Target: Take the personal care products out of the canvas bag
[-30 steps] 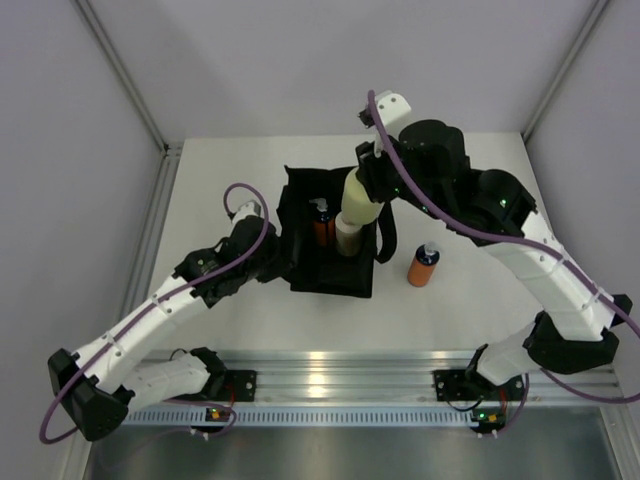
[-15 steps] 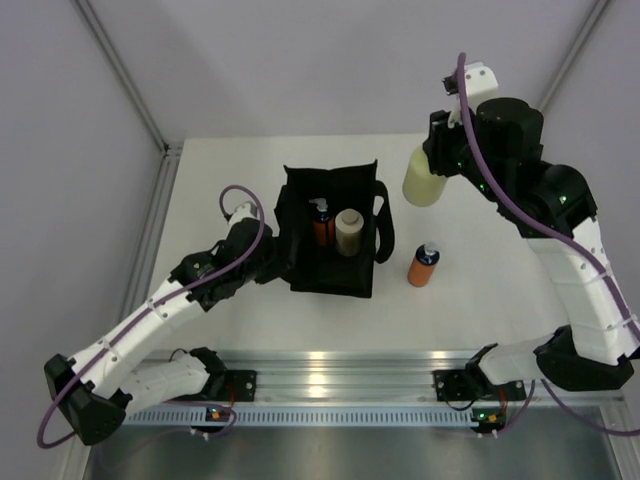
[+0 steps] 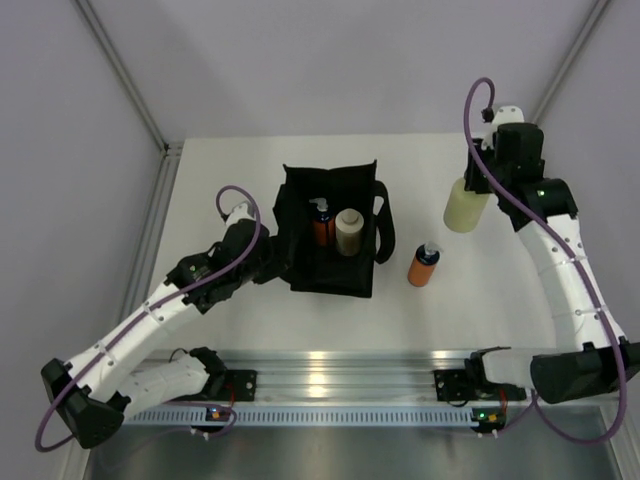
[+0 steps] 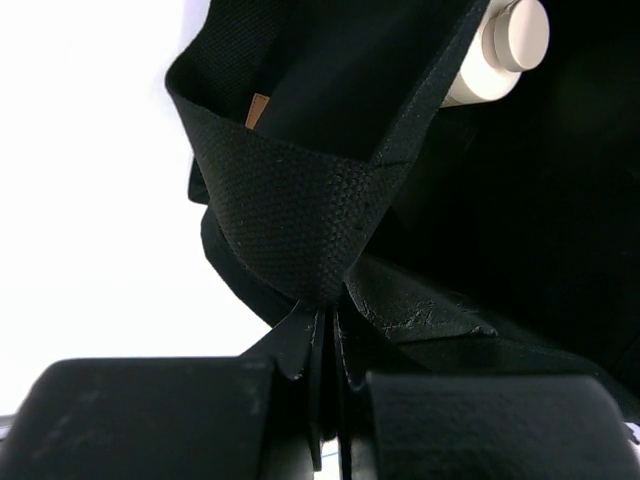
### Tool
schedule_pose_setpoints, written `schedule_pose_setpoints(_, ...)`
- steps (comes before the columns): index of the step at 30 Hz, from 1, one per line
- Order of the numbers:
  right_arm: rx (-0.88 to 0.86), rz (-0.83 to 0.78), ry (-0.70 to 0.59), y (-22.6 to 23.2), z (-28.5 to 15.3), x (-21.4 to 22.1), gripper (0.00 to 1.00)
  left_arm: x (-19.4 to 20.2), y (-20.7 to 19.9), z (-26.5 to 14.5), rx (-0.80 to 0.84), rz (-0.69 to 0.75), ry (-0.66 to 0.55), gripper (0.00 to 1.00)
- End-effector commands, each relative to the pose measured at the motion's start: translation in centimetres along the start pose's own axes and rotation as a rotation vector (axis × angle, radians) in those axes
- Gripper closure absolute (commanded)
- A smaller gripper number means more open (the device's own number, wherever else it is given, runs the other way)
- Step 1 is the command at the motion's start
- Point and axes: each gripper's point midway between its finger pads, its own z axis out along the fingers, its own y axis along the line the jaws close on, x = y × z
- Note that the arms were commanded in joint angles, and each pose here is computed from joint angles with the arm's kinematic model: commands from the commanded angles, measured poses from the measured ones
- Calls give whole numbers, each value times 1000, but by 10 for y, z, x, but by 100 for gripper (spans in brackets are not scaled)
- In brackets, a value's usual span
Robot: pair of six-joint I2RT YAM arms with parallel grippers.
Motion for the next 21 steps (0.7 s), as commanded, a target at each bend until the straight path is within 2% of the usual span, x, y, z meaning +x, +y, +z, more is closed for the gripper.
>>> schedule_pose_setpoints(1, 13, 88, -370, -16, -18, -78, 100, -13, -4, -9, 15, 0, -54, 100)
schedule_pose_setpoints(7, 73, 138, -420, -39, 22, -41, 100, -18, -11, -13, 31, 30, -61, 100)
schedule_pose_setpoints(8, 74, 128, -387, -38, 35, -23, 100, -18, -11, -13, 32, 34, -60, 100)
schedule_pose_setpoints(10, 79, 118, -424, -39, 43, -21, 100, -20, -12, -14, 38, 39, -62, 100)
schedule_pose_setpoints(14, 58, 123, -372, -36, 69, 19, 100, -22, -13, -16, 41, 57, -70, 100)
schedule_pose_setpoints(21, 40, 156, -390, -31, 72, 42, 100, -29, -17, -20, 51, 88, -90, 100)
